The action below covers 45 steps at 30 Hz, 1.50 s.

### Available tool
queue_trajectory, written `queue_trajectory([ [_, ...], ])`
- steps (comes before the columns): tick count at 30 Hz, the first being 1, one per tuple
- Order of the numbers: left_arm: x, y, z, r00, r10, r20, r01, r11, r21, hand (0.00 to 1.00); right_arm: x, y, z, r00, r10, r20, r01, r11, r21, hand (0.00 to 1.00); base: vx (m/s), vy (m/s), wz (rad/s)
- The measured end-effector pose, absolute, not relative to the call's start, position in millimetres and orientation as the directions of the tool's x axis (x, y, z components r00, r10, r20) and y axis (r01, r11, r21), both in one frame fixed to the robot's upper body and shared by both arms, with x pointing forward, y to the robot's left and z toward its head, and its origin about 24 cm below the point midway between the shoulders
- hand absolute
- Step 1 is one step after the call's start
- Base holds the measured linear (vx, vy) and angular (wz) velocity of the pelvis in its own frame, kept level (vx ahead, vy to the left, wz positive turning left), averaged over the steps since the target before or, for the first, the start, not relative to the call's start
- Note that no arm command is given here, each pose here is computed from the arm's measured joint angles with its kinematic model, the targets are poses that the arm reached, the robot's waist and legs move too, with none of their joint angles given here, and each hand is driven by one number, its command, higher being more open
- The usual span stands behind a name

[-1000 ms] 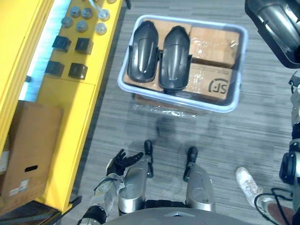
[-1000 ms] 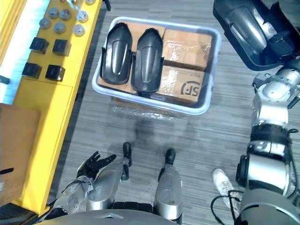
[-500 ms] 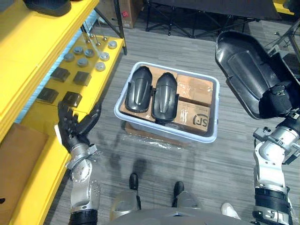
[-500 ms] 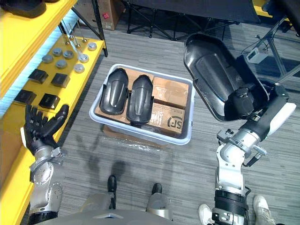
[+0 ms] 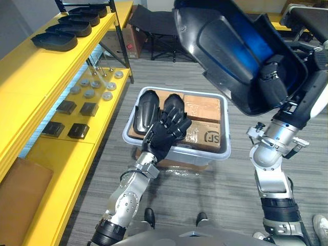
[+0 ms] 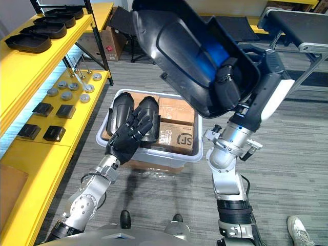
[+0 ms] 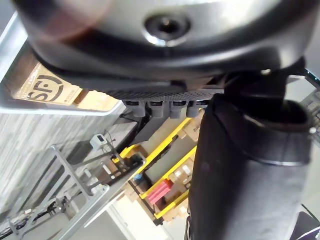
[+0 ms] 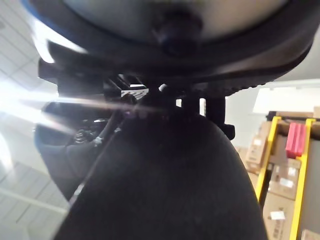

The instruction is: Walk over and take three plastic housings, then place them on the shelf

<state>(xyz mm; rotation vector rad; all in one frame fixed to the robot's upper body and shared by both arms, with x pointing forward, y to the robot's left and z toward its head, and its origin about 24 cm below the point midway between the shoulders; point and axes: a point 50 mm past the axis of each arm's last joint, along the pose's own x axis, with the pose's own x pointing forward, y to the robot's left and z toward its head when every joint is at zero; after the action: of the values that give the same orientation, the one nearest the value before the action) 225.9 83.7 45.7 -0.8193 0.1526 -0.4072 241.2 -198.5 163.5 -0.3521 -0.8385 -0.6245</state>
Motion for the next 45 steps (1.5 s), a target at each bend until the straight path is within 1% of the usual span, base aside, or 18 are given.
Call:
queue_trajectory([
  [1,226,83,47,0.911,-0.412,0.03,0.292,0.591,-0.752,1.0,242,-194,161,0.522,-0.36,0.773,0.622,0.781,-0.057,0.0,-0.01,0.009,0.04],
  [2,227,82,49,0.907,-0.419,0.051,0.295,0.541,-0.787,1.0,244,-186,156,0.551,-0.339,0.762,0.596,0.799,-0.075,0.0,-0.01,0.011,0.05],
  [3,228,82,50,0.904,-0.423,0.063,0.299,0.519,-0.8,1.0,245,-183,154,0.562,-0.331,0.758,0.589,0.804,-0.085,0.0,-0.01,0.014,0.07],
  [5,232,78,58,0.887,-0.445,0.126,0.333,0.425,-0.842,1.0,250,-172,140,0.62,-0.305,0.723,0.556,0.821,-0.131,0.0,-0.02,0.012,0.09],
  [8,234,75,64,0.866,-0.463,0.186,0.363,0.329,-0.872,1.0,255,-161,123,0.689,-0.278,0.67,0.512,0.84,-0.178,0.0,-0.01,0.0,0.06],
  [10,234,72,66,0.844,-0.48,0.241,0.394,0.248,-0.885,1.0,257,-151,108,0.746,-0.244,0.619,0.463,0.859,-0.218,0.0,0.0,0.0,0.0],
  [13,233,71,59,0.83,-0.495,0.257,0.405,0.217,-0.888,1.0,253,-146,99,0.773,-0.24,0.588,0.441,0.868,-0.226,0.0,0.0,0.0,0.0],
  [16,232,70,55,0.814,-0.509,0.28,0.42,0.181,-0.889,1.0,253,-145,94,0.778,-0.242,0.58,0.44,0.869,-0.227,0.0,-0.01,0.002,0.0],
  [22,231,68,55,0.805,-0.521,0.284,0.43,0.183,-0.884,1.0,252,-141,89,0.777,-0.237,0.583,0.428,0.878,-0.213,0.0,-0.01,0.002,0.0],
  [25,231,66,53,0.811,-0.53,0.248,0.417,0.226,-0.88,1.0,251,-133,85,0.79,-0.212,0.575,0.397,0.892,-0.215,0.0,0.0,0.0,0.0],
  [27,230,62,52,0.817,-0.532,0.222,0.395,0.237,-0.888,1.0,250,-127,83,0.803,-0.181,0.567,0.365,0.903,-0.229,0.0,0.0,0.0,0.0],
  [29,230,61,49,0.836,-0.521,0.172,0.35,0.266,-0.898,1.0,250,-122,80,0.819,-0.151,0.554,0.334,0.91,-0.245,0.0,0.0,0.0,0.0],
  [31,231,63,46,0.868,-0.484,0.11,0.289,0.313,-0.905,1.0,248,-113,74,0.84,-0.113,0.531,0.288,0.922,-0.26,0.0,-0.02,0.006,0.04],
  [33,232,66,45,0.885,-0.458,0.084,0.268,0.354,-0.896,1.0,248,-112,73,0.844,-0.112,0.525,0.285,0.922,-0.261,0.0,-0.01,0.004,0.05],
  [37,235,70,42,0.924,-0.381,0.001,0.178,0.427,-0.887,1.0,246,-106,69,0.856,-0.099,0.507,0.263,0.928,-0.263,0.0,-0.02,0.002,0.09],
  [40,236,72,40,0.943,-0.329,-0.046,0.113,0.447,-0.887,1.0,243,-104,64,0.867,-0.104,0.488,0.259,0.93,-0.262,0.0,-0.01,0.001,0.03],
  [45,239,80,40,0.972,-0.218,-0.084,0.022,0.445,-0.895,1.0,239,-100,55,0.885,-0.11,0.452,0.248,0.933,-0.26,0.0,0.0,0.0,0.0],
])
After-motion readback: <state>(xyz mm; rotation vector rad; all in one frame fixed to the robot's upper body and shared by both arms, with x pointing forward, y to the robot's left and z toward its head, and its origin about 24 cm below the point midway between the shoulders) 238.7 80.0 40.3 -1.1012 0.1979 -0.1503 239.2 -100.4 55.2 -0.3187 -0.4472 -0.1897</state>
